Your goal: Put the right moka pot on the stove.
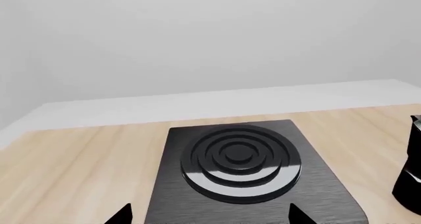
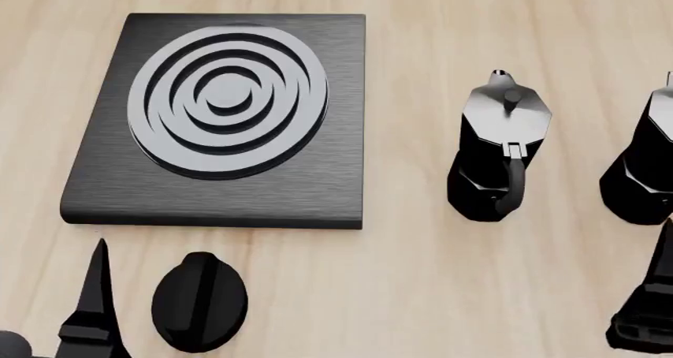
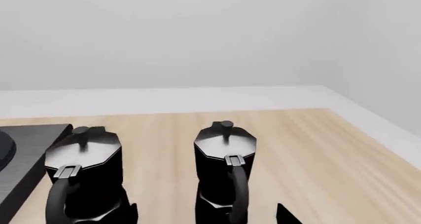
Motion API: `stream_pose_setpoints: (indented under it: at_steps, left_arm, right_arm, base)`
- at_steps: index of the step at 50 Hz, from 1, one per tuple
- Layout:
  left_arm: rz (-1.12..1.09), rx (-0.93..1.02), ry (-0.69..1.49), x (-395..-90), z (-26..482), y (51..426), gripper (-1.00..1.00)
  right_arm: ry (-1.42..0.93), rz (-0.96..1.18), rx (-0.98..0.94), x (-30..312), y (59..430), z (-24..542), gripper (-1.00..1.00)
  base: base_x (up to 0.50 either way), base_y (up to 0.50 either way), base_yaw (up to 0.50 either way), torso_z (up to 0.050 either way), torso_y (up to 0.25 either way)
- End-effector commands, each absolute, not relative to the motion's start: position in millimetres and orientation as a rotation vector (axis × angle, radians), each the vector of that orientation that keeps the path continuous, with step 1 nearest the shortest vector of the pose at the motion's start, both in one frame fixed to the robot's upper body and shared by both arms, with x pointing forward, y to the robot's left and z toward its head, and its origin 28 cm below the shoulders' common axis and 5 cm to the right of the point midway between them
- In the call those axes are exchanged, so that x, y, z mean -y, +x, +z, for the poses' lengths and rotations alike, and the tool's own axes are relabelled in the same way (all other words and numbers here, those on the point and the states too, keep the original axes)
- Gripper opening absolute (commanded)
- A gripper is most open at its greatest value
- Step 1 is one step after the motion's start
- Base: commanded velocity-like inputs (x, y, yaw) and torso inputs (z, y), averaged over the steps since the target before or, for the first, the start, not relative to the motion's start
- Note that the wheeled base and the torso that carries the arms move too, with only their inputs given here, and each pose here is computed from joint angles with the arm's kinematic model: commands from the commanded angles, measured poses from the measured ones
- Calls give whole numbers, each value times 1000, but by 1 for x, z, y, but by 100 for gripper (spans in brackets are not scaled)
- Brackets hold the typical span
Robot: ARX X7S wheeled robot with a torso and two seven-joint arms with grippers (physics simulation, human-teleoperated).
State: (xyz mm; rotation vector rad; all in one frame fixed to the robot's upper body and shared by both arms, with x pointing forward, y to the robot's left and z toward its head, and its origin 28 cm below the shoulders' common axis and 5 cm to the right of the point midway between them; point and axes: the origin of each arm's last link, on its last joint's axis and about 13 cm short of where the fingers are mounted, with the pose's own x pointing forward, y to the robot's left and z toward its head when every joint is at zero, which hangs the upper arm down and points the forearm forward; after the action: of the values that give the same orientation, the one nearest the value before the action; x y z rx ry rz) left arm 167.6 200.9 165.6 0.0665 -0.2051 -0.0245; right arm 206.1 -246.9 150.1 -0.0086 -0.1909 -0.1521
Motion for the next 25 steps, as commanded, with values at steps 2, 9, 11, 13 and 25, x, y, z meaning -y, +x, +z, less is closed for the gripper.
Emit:
stream_pose_setpoints:
  at_steps: [2, 9, 11, 13, 25]
  left_arm:
    - [-24, 206, 68, -201, 166, 167, 100]
    - [-22, 206, 66, -201, 165, 168, 100]
    - [-23, 207, 70, -201, 165, 167, 100]
    - [-23, 208, 71, -201, 166, 167, 100]
    - [-18, 218, 69, -201, 166, 167, 100]
  right_arm:
    - [7, -180, 162, 261, 218, 152, 100]
    - [2, -185, 124, 264, 224, 149, 100]
    - [11, -212, 129, 267, 227, 148, 100]
    - [8, -200, 118, 267, 230, 151, 100]
    - [-18, -210, 72, 266, 240, 151, 100]
  base:
    - [0, 0, 0, 0, 0]
    - [0, 0, 0, 0, 0]
    - [0, 0, 0, 0, 0]
    - [0, 0, 0, 0, 0]
    - [0, 0, 0, 0, 0]
